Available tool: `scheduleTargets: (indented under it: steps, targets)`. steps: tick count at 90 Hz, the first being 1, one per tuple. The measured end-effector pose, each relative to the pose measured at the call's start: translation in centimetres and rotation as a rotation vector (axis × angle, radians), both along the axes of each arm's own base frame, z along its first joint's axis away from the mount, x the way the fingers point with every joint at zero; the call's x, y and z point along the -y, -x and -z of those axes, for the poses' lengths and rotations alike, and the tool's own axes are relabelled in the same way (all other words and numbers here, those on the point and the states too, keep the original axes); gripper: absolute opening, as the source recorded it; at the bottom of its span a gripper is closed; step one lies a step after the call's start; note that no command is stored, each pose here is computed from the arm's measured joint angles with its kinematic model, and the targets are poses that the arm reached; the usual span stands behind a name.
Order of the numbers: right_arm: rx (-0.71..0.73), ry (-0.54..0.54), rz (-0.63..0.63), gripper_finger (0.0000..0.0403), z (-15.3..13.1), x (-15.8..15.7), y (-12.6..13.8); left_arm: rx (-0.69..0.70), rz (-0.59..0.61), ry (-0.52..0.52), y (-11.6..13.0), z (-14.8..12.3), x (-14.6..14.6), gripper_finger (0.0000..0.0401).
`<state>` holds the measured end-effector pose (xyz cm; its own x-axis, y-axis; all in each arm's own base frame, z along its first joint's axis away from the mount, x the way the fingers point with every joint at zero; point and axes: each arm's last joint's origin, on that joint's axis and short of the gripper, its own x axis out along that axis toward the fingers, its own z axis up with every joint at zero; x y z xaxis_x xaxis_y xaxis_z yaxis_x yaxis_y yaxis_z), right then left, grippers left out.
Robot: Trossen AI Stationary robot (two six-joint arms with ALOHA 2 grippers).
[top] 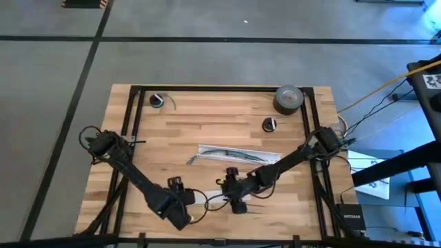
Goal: Ziptie cables
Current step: Close the white cable duct
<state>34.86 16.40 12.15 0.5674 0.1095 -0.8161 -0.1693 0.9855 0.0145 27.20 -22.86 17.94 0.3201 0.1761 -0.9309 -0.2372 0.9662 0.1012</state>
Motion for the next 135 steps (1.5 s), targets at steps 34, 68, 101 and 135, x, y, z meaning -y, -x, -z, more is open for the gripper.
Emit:
scheduleTargets:
  steps: [34, 68, 101, 135]
  targets:
    - [-0.302, 0.041, 0.036, 0.0266, 0.0, -1.4, 4.2, 0.01, -0.017, 0.011, 0.0, -0.2, 0.0, 0.0292]
    - [-0.165, 0.04, 0.049, 0.0266, -5.2, -2.3, 6.4, 0.157, -0.002, 0.064, -0.7, -1.6, 0.4, 0.0292]
    - [0.111, -0.043, 0.012, 0.0266, -2.9, -2.6, 1.6, 0.242, 0.022, 0.047, -0.7, -1.9, 1.2, 0.0292]
    - [0.112, -0.084, 0.027, 0.0266, -0.1, -2.9, -1.7, 0.239, 0.053, 0.055, 0.6, -1.8, 2.6, 0.0292]
